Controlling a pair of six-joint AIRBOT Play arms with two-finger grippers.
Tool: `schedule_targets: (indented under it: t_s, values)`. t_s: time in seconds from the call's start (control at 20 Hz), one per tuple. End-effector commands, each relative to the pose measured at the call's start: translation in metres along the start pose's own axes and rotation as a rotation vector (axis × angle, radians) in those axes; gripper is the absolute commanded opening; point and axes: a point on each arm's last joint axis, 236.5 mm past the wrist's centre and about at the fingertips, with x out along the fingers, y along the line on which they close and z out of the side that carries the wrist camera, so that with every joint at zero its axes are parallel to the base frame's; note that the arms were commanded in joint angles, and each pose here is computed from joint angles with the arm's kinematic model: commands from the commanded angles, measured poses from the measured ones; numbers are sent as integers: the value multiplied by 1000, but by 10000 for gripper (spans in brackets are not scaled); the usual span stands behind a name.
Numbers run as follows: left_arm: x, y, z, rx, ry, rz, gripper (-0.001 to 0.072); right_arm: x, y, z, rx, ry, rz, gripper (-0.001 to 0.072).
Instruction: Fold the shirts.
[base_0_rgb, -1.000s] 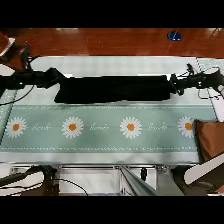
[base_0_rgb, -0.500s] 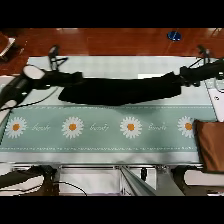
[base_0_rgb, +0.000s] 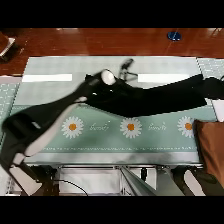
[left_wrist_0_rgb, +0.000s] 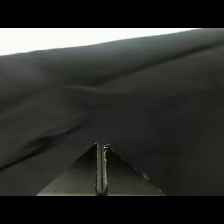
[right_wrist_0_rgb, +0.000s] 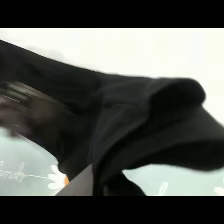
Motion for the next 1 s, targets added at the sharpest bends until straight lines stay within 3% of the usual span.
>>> schedule_targets:
  t_s: [0.0, 0.2, 0.4, 0.7, 0.95]
  values:
    - [60, -65, -60, 8, 159, -112, 16, -17, 25, -2, 2, -58, 63, 18]
    - [68, -85, -89, 65, 234, -147, 16, -18, 28, 8, 9, -98, 78, 18]
    - [-8, -27, -12, -11, 158, -123, 16, -18, 39, 11, 14, -111, 120, 18]
    - [-240, 105, 59, -66, -66, 178, 16, 50, 108, 20, -56, 13, 296, 18]
    - [-374, 133, -2, -47, -215, 459, 16, 164, 183, 8, -144, 215, 391, 19]
